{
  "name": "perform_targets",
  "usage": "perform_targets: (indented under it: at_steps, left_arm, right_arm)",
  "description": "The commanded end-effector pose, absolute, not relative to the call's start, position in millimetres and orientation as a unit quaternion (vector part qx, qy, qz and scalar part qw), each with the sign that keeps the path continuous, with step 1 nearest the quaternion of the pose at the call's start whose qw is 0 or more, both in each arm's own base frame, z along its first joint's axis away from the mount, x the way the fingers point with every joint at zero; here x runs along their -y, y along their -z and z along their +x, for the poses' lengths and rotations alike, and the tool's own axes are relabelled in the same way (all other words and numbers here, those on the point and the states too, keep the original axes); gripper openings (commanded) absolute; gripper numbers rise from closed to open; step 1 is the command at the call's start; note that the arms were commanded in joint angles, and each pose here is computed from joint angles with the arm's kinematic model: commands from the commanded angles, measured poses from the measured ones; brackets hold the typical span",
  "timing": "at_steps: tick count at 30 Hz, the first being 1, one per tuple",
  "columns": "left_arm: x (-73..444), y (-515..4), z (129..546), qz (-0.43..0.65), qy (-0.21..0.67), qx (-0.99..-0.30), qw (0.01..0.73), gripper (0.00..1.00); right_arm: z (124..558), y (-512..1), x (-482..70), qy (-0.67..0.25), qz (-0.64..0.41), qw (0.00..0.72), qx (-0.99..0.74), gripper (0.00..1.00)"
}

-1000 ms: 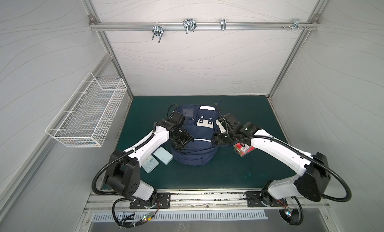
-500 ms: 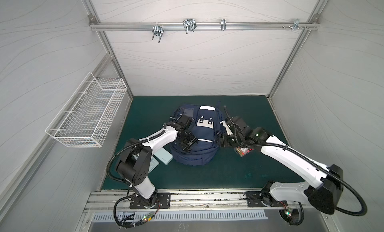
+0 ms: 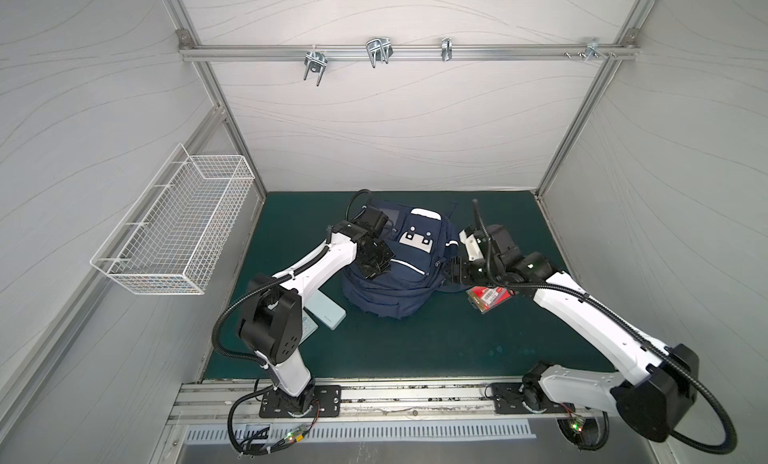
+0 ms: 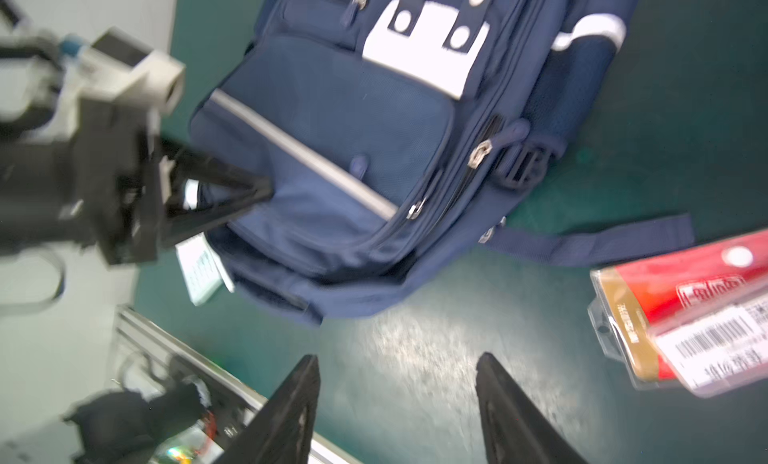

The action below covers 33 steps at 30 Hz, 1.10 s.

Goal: Pack the student bag

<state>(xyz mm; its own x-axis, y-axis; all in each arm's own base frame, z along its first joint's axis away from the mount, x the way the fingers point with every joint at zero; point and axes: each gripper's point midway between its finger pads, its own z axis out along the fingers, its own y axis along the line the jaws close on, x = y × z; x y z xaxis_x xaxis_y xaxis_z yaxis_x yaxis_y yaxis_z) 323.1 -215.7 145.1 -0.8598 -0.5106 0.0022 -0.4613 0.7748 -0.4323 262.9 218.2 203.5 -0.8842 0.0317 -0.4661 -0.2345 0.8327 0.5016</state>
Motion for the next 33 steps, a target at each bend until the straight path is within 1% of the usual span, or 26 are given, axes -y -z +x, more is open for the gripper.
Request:
perform_targets:
  at_steps: [1,4,7,8,13,16,19,23,28,33]
  left_arm:
    - [207.9,-201.5,327.1,-0.229,0.248,-0.934,0.115,0.0]
    - [214.4,-207.7,328.1,-0.245,0.299,-0.917,0.102,0.0]
    - [222.1,-205.9,329.7,-0.27,0.358,-0.89,0.079,0.0]
    - [222.2,-203.4,329.2,-0.277,0.365,-0.886,0.074,0.0]
    - [216.8,-196.4,324.4,-0.283,0.359,-0.887,0.065,0.0]
    - [213.2,-192.1,322.5,-0.288,0.356,-0.887,0.062,0.0]
    - [210.3,-188.5,322.2,-0.298,0.358,-0.883,0.06,0.0]
    - [209.4,-184.2,323.3,-0.311,0.368,-0.875,0.055,0.0]
    - [206.7,-178.5,323.6,-0.321,0.365,-0.872,0.053,0.0]
    - [201.0,-172.1,324.8,-0.335,0.364,-0.867,0.052,0.0]
  right_arm:
    - [280.7,-210.3,-232.5,-0.362,-0.076,0.223,-0.902,0.59]
    - [302.9,-201.8,-235.1,-0.387,-0.072,0.214,-0.894,0.57]
    - [323.8,-180.4,-238.6,-0.394,-0.066,0.195,-0.896,0.51]
    - [330.6,-172.6,-238.5,-0.391,-0.061,0.19,-0.899,0.5]
    - [362.1,-137.6,-247.8,-0.402,-0.054,0.142,-0.903,0.45]
    - [372.9,-123.3,-251.3,-0.398,-0.052,0.132,-0.907,0.49]
    - [377.2,-112.4,-252.9,-0.397,-0.05,0.125,-0.908,0.56]
    - [375.1,-90.7,-250.3,-0.392,-0.044,0.11,-0.912,0.6]
    - [363.4,-69.9,-250.8,-0.399,-0.047,0.085,-0.912,0.59]
    - [353.3,-62.3,-247.6,-0.397,-0.054,0.077,-0.913,0.57]
